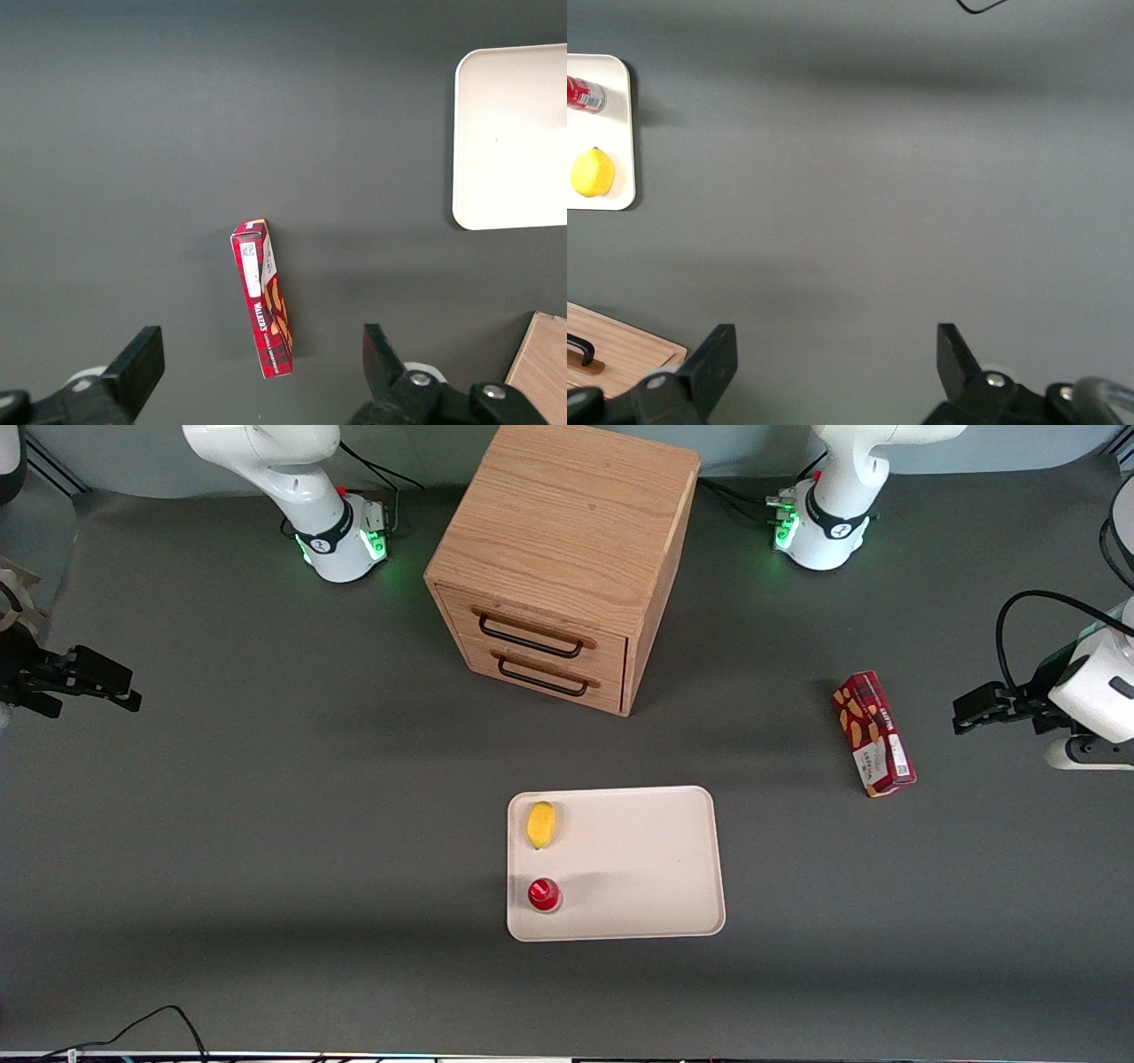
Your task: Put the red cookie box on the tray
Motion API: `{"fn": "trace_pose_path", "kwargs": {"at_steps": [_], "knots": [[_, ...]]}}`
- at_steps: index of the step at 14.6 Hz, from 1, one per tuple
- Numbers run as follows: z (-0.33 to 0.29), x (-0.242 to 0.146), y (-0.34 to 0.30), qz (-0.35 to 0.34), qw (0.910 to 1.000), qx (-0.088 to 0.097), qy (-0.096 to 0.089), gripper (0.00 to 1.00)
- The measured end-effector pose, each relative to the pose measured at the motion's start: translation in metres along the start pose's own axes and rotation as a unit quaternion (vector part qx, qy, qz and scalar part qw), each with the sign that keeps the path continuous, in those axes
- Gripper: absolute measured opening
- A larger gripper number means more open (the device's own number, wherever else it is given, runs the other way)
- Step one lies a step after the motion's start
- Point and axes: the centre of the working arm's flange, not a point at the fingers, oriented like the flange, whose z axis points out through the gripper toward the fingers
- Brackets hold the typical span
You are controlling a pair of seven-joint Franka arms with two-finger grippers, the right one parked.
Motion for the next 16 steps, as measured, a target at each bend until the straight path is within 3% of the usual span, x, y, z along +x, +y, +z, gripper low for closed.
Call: {"fn": "trace_pose_path", "kwargs": {"at_steps": [4, 7, 10, 16], "knots": [[-0.008, -0.001, 0.0, 0.0, 1.0, 0.0, -0.004, 1.0], [0.0, -0.003, 0.0, 0.001, 0.9997, 0.0, -0.025, 1.0], [0.044, -0.008, -0.005, -0.006, 0.9984, 0.001, -0.056, 1.0], [0.186, -0.06, -0.046, -0.05, 0.9983, -0.003, -0.031, 1.0]]}}
